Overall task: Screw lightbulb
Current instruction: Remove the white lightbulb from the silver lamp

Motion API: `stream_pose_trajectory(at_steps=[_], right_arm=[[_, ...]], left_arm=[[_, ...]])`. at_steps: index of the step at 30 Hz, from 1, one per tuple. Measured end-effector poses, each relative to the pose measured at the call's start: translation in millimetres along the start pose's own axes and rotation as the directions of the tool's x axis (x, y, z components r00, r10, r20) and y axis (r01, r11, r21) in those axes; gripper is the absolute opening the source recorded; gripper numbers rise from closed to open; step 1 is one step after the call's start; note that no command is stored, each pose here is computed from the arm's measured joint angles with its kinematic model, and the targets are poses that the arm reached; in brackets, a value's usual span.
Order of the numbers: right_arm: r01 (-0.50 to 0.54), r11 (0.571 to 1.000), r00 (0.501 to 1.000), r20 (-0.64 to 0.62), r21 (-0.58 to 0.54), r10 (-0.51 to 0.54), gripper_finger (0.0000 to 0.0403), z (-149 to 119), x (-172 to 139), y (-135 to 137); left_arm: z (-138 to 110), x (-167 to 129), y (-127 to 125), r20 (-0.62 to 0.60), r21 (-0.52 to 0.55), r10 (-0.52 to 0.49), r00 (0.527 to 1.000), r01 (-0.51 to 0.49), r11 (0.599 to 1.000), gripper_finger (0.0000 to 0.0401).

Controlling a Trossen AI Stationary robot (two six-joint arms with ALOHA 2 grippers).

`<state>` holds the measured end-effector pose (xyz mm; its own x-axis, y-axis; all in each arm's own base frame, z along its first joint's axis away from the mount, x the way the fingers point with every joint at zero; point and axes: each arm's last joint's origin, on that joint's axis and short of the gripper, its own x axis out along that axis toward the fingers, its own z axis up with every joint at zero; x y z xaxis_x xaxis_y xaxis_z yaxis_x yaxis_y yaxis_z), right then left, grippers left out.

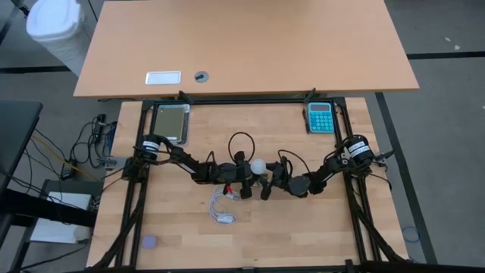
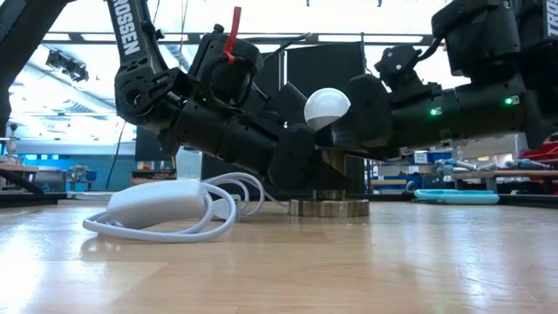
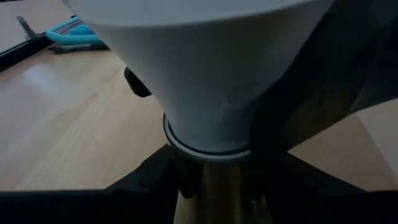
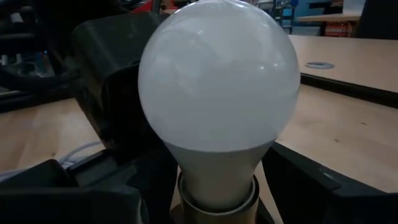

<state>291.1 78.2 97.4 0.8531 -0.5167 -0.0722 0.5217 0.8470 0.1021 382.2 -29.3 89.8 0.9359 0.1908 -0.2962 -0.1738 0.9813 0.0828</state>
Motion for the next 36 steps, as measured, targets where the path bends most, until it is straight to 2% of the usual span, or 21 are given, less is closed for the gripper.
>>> stream_pose_trajectory(at_steps=[6,12,19,28,32,36], right_arm=[[-0.002,1.000,1.000,0.000,0.000,0.002,0.0218,0.2,0.9,-0.7],[-0.024,1.000,1.000,-0.006,-0.020,0.024,0.0156,-0.2,0.9,-0.4],[-0.063,0.998,0.998,-0.013,-0.030,0.062,0.0156,-0.8,0.0,-0.9],[-0.251,0.968,0.968,-0.012,0.005,0.251,0.0157,-3.0,-8.6,-24.8],[-0.360,0.933,0.933,-0.040,-0.025,0.359,0.0157,-2.9,-1.0,-37.6],[-0.491,0.868,0.871,-0.066,-0.069,0.487,0.0158,-1.6,9.3,-51.8]], left_arm=[[0.1,0.0,0.0,0.001,-0.001,0.000,1.000,0.000,1.000,0.0188],[-0.1,-0.1,0.0,0.000,-0.004,-0.001,1.000,0.001,1.000,0.0188],[-0.3,-0.2,-0.3,-0.001,-0.003,-0.002,1.000,0.002,1.000,0.0188],[1.0,0.1,-1.3,0.007,-0.002,-0.020,1.000,0.020,1.000,0.0188],[0.5,0.0,-1.2,0.003,-0.003,-0.019,1.000,0.019,1.000,0.0188],[0.0,-0.2,-1.2,0.000,0.000,-0.016,1.000,0.016,1.000,0.0188]])
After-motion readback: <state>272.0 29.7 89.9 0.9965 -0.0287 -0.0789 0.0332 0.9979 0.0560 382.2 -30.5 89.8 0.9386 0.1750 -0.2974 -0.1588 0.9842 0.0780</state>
